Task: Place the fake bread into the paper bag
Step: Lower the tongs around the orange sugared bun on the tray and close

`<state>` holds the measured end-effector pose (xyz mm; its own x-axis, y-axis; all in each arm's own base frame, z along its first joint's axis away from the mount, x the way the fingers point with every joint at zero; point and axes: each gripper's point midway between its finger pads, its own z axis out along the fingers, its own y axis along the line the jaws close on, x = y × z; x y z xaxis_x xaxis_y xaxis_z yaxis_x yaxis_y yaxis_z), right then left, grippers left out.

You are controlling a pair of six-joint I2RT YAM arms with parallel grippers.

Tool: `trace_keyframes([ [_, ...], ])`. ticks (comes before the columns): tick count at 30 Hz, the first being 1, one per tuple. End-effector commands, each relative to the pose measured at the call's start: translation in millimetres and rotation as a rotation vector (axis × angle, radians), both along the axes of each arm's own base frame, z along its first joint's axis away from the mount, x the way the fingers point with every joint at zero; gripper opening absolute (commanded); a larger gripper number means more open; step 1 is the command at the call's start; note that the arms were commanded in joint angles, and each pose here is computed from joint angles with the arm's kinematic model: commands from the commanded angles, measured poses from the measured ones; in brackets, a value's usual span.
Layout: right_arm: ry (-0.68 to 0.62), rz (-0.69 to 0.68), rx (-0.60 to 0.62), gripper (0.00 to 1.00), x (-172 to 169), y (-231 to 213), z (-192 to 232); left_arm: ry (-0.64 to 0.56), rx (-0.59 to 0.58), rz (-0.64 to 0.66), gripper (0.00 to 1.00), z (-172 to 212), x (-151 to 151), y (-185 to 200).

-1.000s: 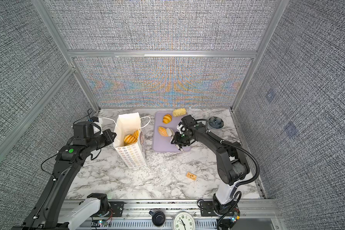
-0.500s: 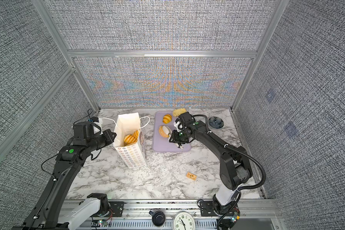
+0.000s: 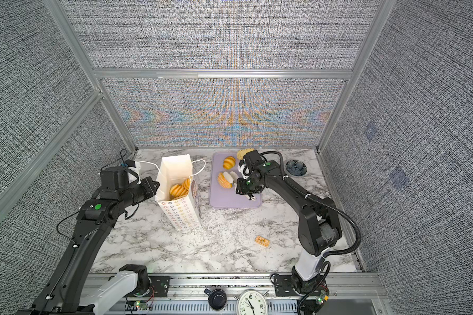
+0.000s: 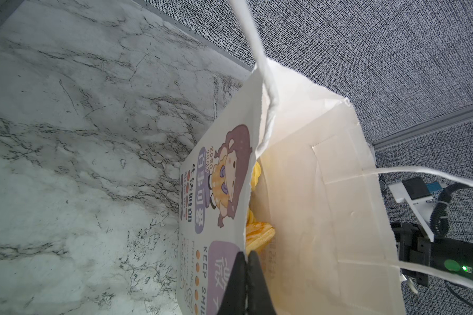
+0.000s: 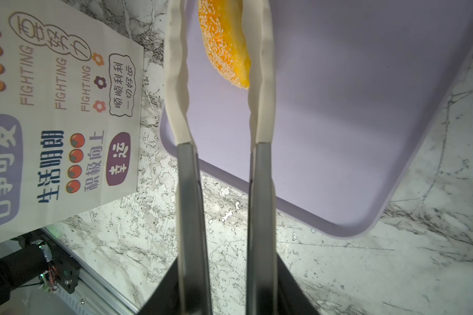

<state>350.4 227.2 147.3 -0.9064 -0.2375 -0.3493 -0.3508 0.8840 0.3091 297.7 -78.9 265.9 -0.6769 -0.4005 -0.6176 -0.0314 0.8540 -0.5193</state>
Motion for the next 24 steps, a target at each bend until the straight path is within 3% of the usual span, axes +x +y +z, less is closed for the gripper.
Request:
trace_keyframes([
  [1,-0.019,0.035,-0.03,0.44,2,-2,0,-0.006,0.002,-0.011,0.02,1,0,-1],
  [13,0.014,0.06,-0.046,0.56,8,3,-16,-0.003,0.002,-0.012,0.02,1,0,-1],
  [24,0.049,0.065,-0.056,0.57,18,9,-31,-0.004,0.002,-0.011,0.02,1,1,-1],
])
